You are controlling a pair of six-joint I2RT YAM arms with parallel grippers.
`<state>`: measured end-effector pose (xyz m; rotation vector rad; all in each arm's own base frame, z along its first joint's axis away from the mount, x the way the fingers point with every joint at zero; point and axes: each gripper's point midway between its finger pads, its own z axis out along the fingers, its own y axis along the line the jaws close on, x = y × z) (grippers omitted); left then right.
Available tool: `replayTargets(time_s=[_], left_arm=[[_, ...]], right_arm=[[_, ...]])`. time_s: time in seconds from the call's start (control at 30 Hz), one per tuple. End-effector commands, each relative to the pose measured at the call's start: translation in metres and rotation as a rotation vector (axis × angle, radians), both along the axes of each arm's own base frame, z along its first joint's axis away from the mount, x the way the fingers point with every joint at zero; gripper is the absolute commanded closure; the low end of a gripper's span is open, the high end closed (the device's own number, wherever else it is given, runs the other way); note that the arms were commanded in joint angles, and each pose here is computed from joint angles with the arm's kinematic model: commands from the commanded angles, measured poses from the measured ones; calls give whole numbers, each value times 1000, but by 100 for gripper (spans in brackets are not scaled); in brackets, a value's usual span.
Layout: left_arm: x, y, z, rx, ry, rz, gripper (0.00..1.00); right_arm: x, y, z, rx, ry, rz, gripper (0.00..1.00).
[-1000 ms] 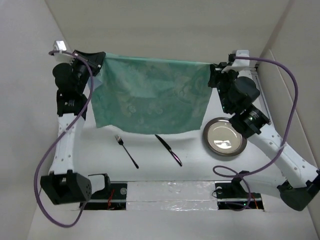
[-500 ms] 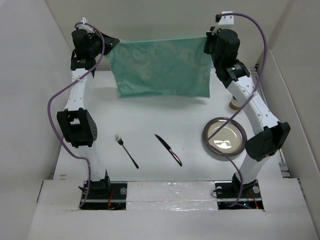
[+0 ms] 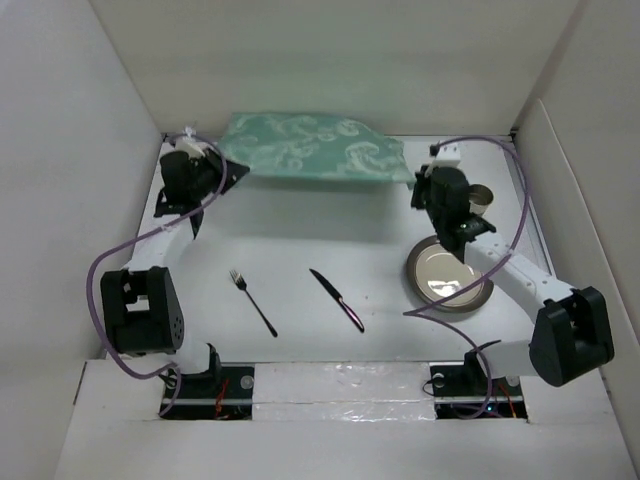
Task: Set the dinner table for one person
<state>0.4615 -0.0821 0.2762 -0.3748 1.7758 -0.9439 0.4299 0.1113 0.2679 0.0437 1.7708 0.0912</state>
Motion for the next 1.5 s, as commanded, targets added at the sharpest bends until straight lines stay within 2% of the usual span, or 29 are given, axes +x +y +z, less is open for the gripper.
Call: replayTargets(time_s=[0.0, 0.07, 0.1, 0.17, 0.2, 0.27, 0.33, 0.4, 0.43, 0.47, 0.53, 0.6, 0.63, 0.73, 0.87, 1.0, 1.2, 1.33, 1.43, 1.47], left_arm=[[-3, 37, -53, 36, 50, 166, 94], [-10, 31, -76, 69, 122, 181, 84], [-13, 36, -87, 86, 162, 206, 70], [-21, 41, -102, 93, 227, 238, 58], [-27, 48, -112, 110, 281, 276, 47], [-33, 57, -106, 128, 292, 327, 41], [-44, 67, -110, 145, 322, 390, 41], [-52, 74, -104, 147, 312, 440, 38], [-60, 74, -116, 147, 338, 440, 37], [-64, 72, -117, 142, 334, 432, 38], [-73, 59, -135, 126, 371, 389, 38], [-78, 50, -149, 177, 400, 379, 39], [-75, 28, -142, 216, 382, 332, 39], [-76, 11, -155, 441, 459, 345, 40], [-74, -3, -182, 503, 536, 279, 40], [-83, -8, -204, 531, 593, 234, 41], [-95, -21, -227, 615, 652, 183, 42], [-84, -33, -251, 661, 714, 147, 42], [-78, -41, -262, 658, 732, 114, 48], [-74, -40, -262, 665, 726, 120, 64]], right_arm=[[-14, -24, -42, 42, 10, -131, 100], [-22, -28, -71, 48, 74, -177, 100], [-24, -25, -76, 44, 79, -178, 100], [-30, -26, -80, 16, 111, -204, 100], [-32, -29, -82, 5, 115, -213, 100], [-37, -25, -87, -6, 147, -191, 100], [-39, -25, -91, 2, 174, -201, 100], [-44, -27, -98, -7, 202, -206, 95], [-48, -27, -106, -19, 235, -202, 86], [-50, -26, -112, -26, 267, -195, 67], [-53, -29, -122, -27, 314, -223, 46], [-56, -33, -119, -49, 326, -262, 43], [-56, -36, -115, -40, 317, -283, 42], [-64, -53, -71, -7, 235, -345, 40], [-75, -64, -22, 64, 121, -338, 39], [-91, -54, 22, 155, -6, -222, 38], [-100, -31, 22, 177, -23, -112, 39], [-99, -17, 8, 172, 8, -68, 38], [-100, -9, 3, 160, 15, -49, 38], [-99, -10, 3, 159, 16, -57, 39]])
